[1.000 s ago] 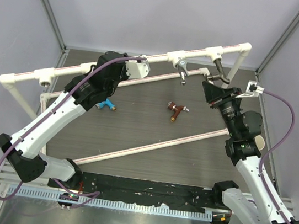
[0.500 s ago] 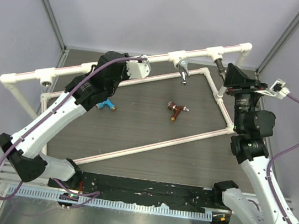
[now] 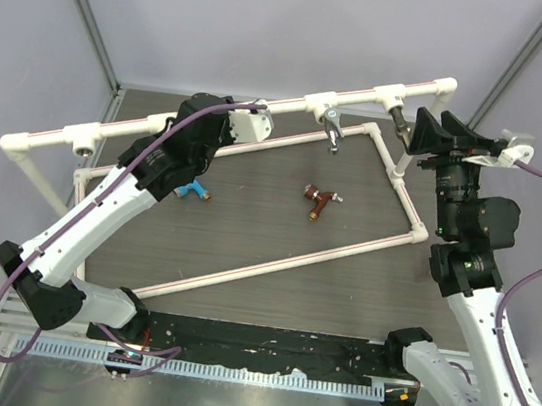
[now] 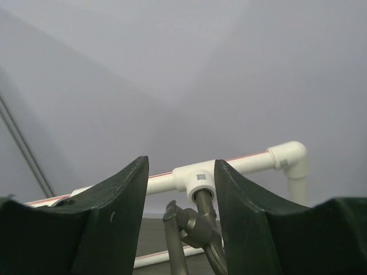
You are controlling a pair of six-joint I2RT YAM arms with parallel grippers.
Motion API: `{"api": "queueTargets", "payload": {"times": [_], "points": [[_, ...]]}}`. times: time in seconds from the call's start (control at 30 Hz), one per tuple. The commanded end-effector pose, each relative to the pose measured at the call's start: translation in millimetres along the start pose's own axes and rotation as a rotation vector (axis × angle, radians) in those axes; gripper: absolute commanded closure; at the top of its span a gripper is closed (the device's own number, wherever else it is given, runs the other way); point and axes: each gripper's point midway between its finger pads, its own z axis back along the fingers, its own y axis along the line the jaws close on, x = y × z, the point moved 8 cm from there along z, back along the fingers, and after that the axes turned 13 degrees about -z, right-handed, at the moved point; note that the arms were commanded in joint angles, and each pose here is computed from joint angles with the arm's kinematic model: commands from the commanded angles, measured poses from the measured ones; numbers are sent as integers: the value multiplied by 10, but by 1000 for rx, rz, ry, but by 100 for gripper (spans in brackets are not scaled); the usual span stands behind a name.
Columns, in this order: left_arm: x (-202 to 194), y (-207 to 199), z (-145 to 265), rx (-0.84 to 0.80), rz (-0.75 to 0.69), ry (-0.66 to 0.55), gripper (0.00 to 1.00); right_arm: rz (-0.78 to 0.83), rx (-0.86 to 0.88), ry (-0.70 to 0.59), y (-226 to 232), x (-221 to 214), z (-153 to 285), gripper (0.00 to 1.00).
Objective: Install the water faucets
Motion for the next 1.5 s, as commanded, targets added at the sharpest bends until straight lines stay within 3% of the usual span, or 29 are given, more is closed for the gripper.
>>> {"api": "queueTargets", "payload": {"times": [0.0,0.13,0.47,0.6,0.73,0.87,1.07,1.17,1.3,1.47], "points": [[150,-52,-1,3,159,-74,100,255,239,127,281,219,-12,43],[151,-55,-1,1,160,-75,100,384,271,229,302,252,-42,40],[149,-57,-1,0,157,-74,100,438,212,493,106,-111,-85,40],[155,-66,-15,-4,155,-72,100,473,180,531,26,-193,-119,40],[152,-61,-10,0,158,-71,100,506,68,488,-109,-218,-156,41],[139,-49,3,3,157,-69,100,494,-62,385,-200,-134,-204,53],[141,-55,5,3,155,-71,100,399,-131,355,-261,-138,-256,69],[136,-53,4,4,154,-69,100,304,-174,346,-318,-149,-278,87],[138,-49,12,7,156,-73,100,193,-226,332,-434,-141,-309,99],[130,-43,18,7,156,-71,100,84,-300,325,-586,-190,-342,99]]}}
